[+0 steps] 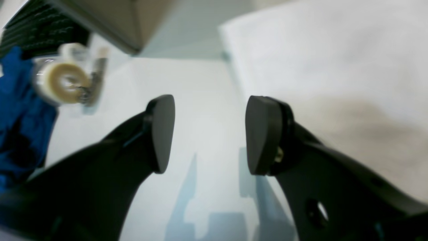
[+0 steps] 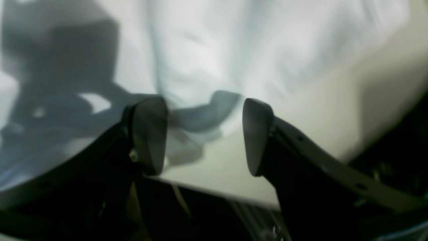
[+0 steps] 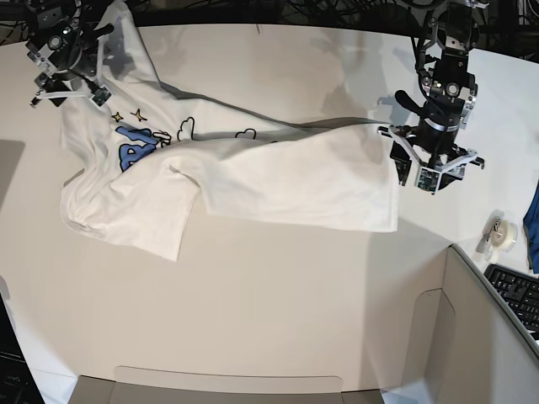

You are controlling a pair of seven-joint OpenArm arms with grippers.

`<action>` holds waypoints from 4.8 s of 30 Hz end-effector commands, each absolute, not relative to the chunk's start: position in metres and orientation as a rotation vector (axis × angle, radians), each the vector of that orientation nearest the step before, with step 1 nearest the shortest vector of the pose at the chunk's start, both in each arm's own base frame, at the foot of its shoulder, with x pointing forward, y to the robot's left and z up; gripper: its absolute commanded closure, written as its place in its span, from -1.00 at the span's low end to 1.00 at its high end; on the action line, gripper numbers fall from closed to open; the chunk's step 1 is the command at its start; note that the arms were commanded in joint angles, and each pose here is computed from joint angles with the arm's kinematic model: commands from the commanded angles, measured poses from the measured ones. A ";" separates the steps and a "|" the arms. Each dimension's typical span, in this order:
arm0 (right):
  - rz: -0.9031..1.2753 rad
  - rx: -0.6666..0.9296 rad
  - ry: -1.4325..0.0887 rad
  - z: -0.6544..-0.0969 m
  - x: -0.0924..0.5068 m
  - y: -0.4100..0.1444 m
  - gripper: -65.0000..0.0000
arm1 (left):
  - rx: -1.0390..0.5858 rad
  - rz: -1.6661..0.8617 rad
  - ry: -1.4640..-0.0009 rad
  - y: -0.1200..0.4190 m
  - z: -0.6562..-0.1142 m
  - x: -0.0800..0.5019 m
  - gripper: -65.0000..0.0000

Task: Layout the t-shirt on the table in an organized manner, then fold the t-shirt properly
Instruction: 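Open both grippers and release the shirt onto the table, then move the left gripper to the shirt's bunched edge and grasp it, then pull the grasped fabric with the left gripper away from the right gripper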

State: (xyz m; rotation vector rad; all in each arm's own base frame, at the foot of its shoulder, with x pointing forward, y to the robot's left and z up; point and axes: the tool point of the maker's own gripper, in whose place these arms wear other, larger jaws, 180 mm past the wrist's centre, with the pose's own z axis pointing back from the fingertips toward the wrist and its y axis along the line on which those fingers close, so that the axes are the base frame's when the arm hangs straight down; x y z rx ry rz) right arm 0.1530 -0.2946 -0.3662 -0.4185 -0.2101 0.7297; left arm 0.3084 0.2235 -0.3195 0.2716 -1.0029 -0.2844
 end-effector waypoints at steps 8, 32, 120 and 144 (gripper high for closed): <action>0.573 -0.399 -0.371 -0.352 0.185 -0.279 -0.09 | 0.207 -0.172 -1.153 0.220 -0.279 0.354 -0.02; 0.618 -0.258 -0.456 -0.364 0.207 -0.212 -0.09 | -0.393 0.227 -0.644 0.229 -0.359 0.389 0.22; 0.705 -0.202 -0.440 -0.374 0.201 -0.183 -0.09 | 0.451 -1.210 -0.654 0.155 -0.399 0.217 1.00; 0.708 -0.188 -0.396 -0.382 0.184 -0.183 -0.09 | 0.612 -1.004 -1.138 0.087 -0.246 0.452 1.00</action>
